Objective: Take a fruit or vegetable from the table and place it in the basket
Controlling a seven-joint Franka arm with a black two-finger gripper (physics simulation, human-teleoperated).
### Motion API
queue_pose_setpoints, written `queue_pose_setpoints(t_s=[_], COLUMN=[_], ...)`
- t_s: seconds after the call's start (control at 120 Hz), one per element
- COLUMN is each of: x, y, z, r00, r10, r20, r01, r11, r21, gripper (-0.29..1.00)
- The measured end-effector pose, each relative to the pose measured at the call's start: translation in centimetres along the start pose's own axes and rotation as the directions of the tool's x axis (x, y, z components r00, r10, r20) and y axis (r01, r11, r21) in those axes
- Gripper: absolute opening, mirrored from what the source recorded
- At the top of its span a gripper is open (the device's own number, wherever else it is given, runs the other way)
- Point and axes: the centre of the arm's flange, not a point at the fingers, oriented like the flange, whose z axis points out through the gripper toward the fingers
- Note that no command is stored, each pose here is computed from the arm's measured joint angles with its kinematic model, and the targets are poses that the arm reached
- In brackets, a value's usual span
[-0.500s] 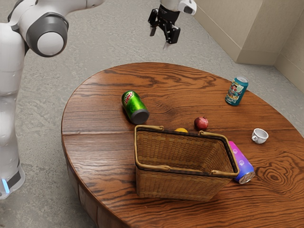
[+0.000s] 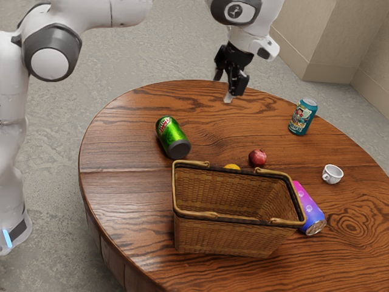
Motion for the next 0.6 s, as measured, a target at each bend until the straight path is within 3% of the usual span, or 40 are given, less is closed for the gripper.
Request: queue_pose_setpoints(t_s=[0.1,0.292,0.367,0.517,0.6], x=[1.2,2.2,3.0,8.4,14.1], y=[0.6,0.4,-2.5,-4.9,-3.5], z=[1.8,1.9,3.1,6.0,8.2], r00=[0.999,1.000,0.999,0.994,0.981], r10=[0.011,0.005,-0.046,-0.041,0.023], r20=[0.031,0.014,0.018,-0.103,-0.193], r01=[-0.011,-0.005,0.047,0.035,-0.050], r11=[1.000,0.998,0.996,0.997,0.989], r21=[-0.021,-0.060,-0.078,-0.065,-0.136], gripper=[0.70,0.70,0.70,0.70,0.70])
